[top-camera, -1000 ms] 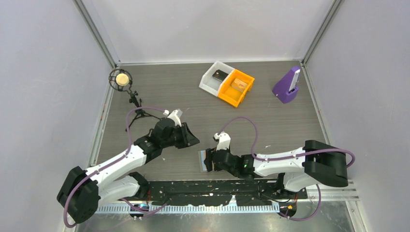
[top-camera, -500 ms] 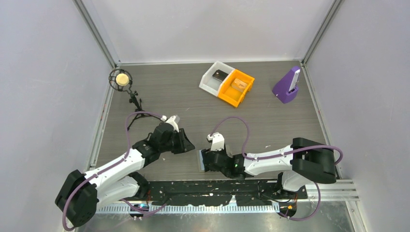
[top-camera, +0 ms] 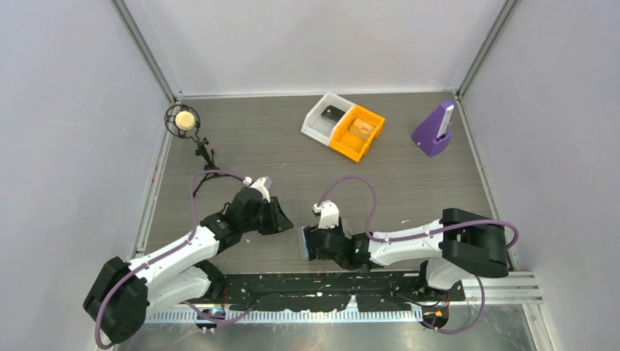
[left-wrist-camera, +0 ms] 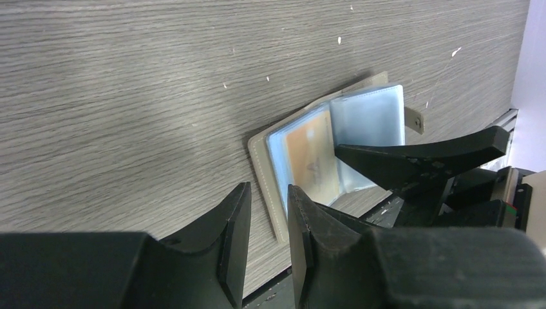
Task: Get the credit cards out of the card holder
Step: Remove the credit card from the card holder.
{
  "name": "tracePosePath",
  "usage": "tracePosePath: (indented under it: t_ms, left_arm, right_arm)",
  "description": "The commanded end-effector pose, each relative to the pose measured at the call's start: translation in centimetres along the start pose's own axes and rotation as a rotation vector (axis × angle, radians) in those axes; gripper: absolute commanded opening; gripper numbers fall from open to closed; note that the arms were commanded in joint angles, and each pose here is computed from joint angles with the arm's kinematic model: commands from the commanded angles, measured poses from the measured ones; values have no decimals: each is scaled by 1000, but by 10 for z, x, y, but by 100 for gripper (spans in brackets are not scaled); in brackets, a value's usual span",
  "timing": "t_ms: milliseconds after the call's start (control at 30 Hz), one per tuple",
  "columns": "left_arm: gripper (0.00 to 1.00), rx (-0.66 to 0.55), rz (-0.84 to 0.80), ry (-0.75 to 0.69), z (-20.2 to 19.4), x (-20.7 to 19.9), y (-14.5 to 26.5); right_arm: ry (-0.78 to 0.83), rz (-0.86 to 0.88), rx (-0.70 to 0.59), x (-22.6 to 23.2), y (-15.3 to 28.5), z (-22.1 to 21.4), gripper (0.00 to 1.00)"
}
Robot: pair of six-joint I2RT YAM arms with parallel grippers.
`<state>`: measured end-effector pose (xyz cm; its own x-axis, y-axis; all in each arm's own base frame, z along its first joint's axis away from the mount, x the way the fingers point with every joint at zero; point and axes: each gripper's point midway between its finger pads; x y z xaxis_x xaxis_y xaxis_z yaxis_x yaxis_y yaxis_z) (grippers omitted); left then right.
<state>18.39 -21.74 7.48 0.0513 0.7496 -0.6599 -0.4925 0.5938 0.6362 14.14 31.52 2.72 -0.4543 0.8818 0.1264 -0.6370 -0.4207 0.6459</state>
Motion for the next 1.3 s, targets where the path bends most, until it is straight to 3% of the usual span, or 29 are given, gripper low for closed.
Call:
tracePosePath:
  t_ms: [0,200,700,967,1267]
  left_arm:
    - [29,-41,9,-17,6,4,4]
    - [29,-58,23,-28,8,8,8]
    - [30,-62,16,-33,6,9,12]
    - [30,-49,18,-43,4,8,12]
    - [27,17,-110,-50,-9,-9,3]
  right_arm:
    - [4,-26,-20,2,5,11,74]
    - [38,-76,16,-1,-2,3,76]
    - [38,-80,24,-3,-3,-3,62]
    - [-51,81,-52,20,5,11,59]
    - [-162,219,-126,26,17,22,59]
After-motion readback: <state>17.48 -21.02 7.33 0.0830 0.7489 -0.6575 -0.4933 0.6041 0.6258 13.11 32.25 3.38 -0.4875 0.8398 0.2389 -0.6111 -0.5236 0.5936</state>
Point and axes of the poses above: each gripper's point midway between its finger pads, its own y axis back along the fingers, its own x axis along the line the jaws close on, z = x × y, and after that the axes turned 6 degrees about y, right-handed
